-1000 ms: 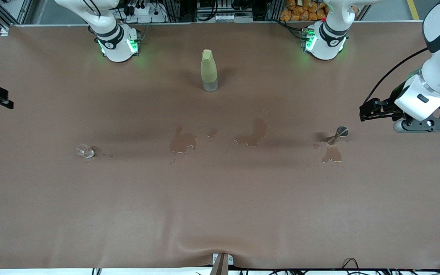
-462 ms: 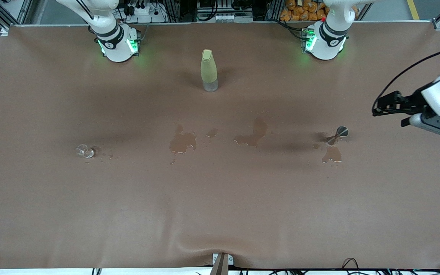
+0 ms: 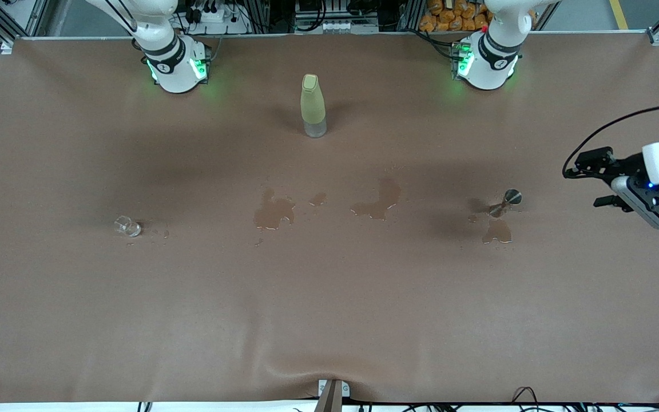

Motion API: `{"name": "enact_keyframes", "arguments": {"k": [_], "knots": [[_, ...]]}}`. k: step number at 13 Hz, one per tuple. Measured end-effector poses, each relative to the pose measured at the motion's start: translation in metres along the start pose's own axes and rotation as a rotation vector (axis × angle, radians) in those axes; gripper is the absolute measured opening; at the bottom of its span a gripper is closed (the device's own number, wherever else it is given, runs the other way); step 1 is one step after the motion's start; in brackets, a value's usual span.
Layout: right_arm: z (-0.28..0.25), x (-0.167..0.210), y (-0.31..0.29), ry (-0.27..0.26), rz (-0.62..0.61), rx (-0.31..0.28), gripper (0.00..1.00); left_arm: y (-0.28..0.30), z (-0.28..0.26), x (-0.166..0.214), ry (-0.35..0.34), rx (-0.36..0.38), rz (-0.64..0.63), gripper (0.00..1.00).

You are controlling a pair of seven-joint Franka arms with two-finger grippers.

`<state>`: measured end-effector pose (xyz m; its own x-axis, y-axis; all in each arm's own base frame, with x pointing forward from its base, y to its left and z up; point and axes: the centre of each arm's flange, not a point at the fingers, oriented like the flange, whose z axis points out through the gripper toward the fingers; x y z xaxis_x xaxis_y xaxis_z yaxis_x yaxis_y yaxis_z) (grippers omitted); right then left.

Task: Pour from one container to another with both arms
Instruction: 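Reach the left gripper to the steel jigger while the right gripper reaches the glass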

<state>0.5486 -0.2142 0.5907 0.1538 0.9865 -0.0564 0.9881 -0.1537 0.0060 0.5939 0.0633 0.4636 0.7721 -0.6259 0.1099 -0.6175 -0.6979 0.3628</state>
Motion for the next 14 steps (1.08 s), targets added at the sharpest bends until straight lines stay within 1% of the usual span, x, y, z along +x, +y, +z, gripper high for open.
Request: {"name": "enact_keyframes", "arguments": {"k": [1,3,4,5,7,8,10,12,14], "knots": [[0.005,-0.005,0.001,-0.003,-0.049,-0.01,1.0,-0.012,0.006,-0.007,0.011,-0.023,0.048,1.0],[0.018,-0.013,0.002,-0.006,-0.106,-0.025,1.0,-0.025,0.016,-0.012,0.037,-0.059,0.186,1.0],[0.029,-0.016,0.002,0.003,-0.122,-0.029,1.0,-0.028,0.022,-0.013,0.053,-0.086,0.257,1.0],[0.044,-0.018,0.003,0.024,-0.135,-0.035,1.0,-0.032,0.029,-0.016,0.075,-0.129,0.321,1.0],[0.079,-0.022,0.002,0.08,-0.15,-0.045,1.0,-0.05,0.052,-0.032,0.123,-0.229,0.413,1.0],[0.096,-0.025,0.001,0.117,-0.154,-0.048,1.0,-0.062,0.065,-0.042,0.144,-0.266,0.46,1.0],[0.132,-0.029,0.0,0.189,-0.165,-0.049,1.0,-0.083,0.09,-0.056,0.181,-0.31,0.588,1.0],[0.167,-0.027,0.002,0.259,-0.18,-0.046,1.0,-0.098,0.114,-0.067,0.217,-0.34,0.72,1.0],[0.205,-0.026,0.007,0.345,-0.202,-0.05,1.0,-0.111,0.138,-0.077,0.26,-0.368,0.824,1.0]]}}
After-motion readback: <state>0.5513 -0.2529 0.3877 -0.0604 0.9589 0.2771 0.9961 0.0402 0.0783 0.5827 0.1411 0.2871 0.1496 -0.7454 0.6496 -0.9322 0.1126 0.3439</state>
